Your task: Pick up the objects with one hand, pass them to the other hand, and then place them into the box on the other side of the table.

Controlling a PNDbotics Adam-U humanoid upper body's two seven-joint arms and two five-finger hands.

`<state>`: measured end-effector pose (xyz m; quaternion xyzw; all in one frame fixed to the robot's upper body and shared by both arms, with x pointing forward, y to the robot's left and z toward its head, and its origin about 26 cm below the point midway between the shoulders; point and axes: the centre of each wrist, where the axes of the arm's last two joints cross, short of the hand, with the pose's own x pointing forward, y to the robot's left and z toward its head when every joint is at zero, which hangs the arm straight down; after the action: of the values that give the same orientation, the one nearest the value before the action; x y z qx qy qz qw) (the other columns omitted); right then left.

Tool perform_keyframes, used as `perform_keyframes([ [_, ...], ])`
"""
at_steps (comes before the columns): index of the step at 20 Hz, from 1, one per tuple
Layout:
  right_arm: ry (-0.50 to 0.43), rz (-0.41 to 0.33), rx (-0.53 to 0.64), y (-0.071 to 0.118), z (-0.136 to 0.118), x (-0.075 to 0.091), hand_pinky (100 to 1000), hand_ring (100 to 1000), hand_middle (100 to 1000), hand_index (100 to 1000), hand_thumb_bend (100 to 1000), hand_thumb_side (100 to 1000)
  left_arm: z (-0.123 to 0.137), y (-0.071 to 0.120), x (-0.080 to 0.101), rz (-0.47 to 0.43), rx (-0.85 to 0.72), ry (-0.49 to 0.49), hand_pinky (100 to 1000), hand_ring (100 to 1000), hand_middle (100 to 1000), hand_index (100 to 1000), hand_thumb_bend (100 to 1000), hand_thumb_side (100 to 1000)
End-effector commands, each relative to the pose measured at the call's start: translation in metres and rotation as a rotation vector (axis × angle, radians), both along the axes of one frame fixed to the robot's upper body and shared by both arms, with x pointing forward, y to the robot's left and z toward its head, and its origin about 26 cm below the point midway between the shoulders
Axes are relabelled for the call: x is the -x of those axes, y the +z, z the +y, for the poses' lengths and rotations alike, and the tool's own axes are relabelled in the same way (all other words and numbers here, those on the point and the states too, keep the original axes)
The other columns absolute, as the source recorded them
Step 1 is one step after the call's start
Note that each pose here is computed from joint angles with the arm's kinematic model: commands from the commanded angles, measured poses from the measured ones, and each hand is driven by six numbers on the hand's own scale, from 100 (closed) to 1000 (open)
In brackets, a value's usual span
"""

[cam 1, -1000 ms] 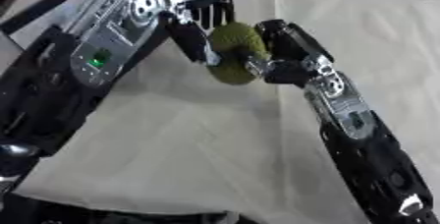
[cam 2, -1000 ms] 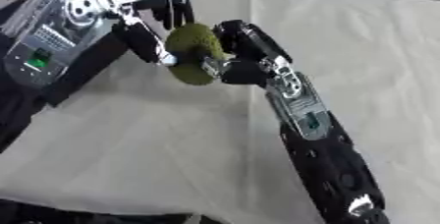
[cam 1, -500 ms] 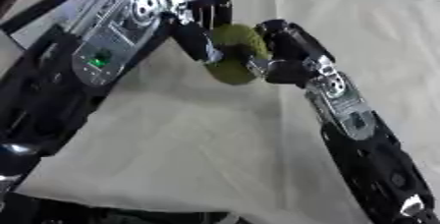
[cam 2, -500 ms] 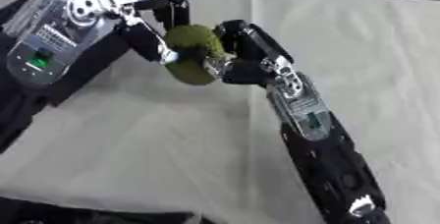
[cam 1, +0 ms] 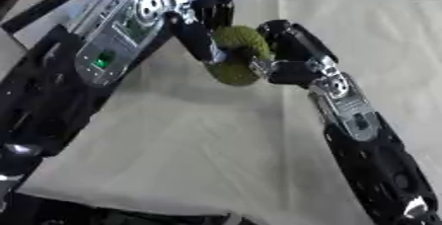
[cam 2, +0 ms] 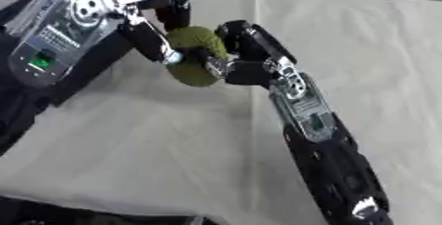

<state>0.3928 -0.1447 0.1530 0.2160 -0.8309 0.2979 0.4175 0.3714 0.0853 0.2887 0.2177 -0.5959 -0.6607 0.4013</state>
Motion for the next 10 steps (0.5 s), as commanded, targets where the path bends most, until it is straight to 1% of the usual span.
perform_keyframes([
  [1, 0.010, -0.047, 0.013, 0.0126, -0.0016, 0.0004, 595, 477, 313, 397, 237, 100, 0.0020, 0.0112, 0.0049, -0.040, 0.007, 0.002, 675, 520, 418, 423, 397, 100],
  [5, 0.000, -0.046, 0.032, 0.0133, -0.0036, -0.0005, 610, 492, 347, 437, 268, 100, 0.0014, 0.0145, 0.0091, -0.086, 0.010, 0.004, 658, 516, 403, 414, 454, 100],
  [7, -0.017, -0.044, 0.042, 0.0135, -0.0051, -0.0011, 617, 506, 369, 460, 270, 100, 0.0009, 0.0155, 0.0110, -0.108, 0.007, 0.004, 647, 509, 400, 415, 473, 100],
  [10, -0.032, -0.042, 0.042, 0.0138, -0.0052, -0.0010, 616, 506, 372, 466, 268, 100, 0.0005, 0.0159, 0.0125, -0.123, 0.004, 0.006, 628, 498, 393, 415, 496, 100],
])
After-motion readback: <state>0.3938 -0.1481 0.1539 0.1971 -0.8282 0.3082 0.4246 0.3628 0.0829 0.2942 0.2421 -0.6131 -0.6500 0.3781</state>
